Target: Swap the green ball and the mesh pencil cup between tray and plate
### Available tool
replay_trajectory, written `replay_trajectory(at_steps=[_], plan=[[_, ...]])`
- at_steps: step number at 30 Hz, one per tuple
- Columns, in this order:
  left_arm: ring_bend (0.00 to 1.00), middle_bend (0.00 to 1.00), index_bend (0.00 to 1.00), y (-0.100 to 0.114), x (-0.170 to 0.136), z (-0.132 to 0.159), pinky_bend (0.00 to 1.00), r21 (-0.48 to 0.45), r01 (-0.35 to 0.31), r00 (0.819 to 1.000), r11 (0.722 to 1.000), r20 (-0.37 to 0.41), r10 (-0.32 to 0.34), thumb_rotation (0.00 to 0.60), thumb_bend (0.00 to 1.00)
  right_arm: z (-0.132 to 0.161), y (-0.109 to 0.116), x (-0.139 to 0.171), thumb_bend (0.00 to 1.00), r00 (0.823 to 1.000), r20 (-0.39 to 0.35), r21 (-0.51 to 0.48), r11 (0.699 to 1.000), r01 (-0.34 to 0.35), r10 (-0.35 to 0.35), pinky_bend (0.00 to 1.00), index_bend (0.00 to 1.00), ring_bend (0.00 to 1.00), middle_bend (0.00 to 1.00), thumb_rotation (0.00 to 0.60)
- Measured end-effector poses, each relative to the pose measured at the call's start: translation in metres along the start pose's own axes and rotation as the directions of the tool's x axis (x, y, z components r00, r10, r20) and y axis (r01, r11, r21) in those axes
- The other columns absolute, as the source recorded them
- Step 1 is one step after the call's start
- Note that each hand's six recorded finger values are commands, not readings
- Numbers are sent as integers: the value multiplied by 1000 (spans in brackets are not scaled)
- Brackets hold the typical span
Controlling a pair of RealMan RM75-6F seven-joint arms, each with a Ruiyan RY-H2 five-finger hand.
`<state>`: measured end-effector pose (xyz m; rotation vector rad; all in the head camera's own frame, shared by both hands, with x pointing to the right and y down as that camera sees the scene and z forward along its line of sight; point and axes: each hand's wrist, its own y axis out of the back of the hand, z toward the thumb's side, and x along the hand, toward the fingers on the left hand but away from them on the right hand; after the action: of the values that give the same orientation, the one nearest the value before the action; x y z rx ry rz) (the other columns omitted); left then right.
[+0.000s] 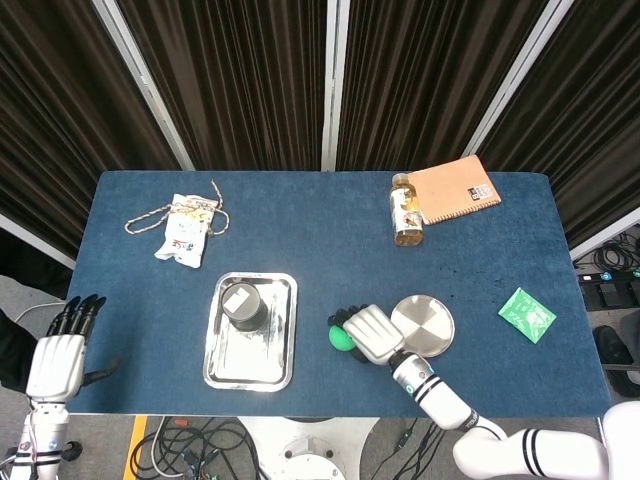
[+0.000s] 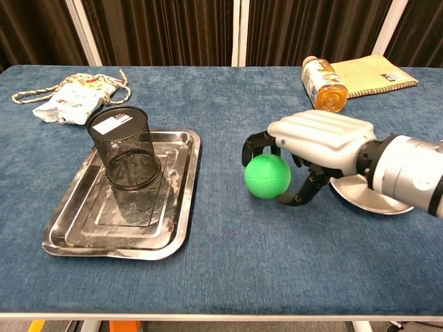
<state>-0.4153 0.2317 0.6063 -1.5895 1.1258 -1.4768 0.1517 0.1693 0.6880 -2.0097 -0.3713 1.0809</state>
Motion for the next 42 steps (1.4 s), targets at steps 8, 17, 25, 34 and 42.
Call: replay_trajectory(at_steps=[8, 17, 25, 34, 42], plan=[[25, 87, 110, -2, -1, -2, 174, -5, 7, 1000, 1000, -3, -7, 600, 104, 2, -10, -8, 248, 999, -7, -9, 999, -39, 39, 433, 413, 346, 416, 600], [25, 87, 110, -3, -1, -3, 174, -12, 11, 1000, 1000, -4, -11, 600, 103, 2, -11, -7, 194, 998, -15, -16, 998, -61, 60, 289, 243, 171, 269, 600], [25, 87, 110, -2, -1, -3, 174, -12, 8, 1000, 1000, -2, -8, 600, 104, 1, -8, -4, 183, 998, -12, -20, 998, -62, 62, 257, 153, 116, 206, 600], [25, 87, 110, 2, 2, -2, 174, -14, -4, 1000, 1000, 5, 4, 600, 104, -8, 12, 8, 183, 1000, 4, -17, 1000, -3, 3, 227, 97, 76, 162, 600], [25, 86, 84, 11, 25, 19, 174, -21, -28, 996, 999, 85, 30, 600, 104, -66, 52, 57, 177, 970, 185, -7, 987, 160, -156, 195, 25, 17, 115, 600]])
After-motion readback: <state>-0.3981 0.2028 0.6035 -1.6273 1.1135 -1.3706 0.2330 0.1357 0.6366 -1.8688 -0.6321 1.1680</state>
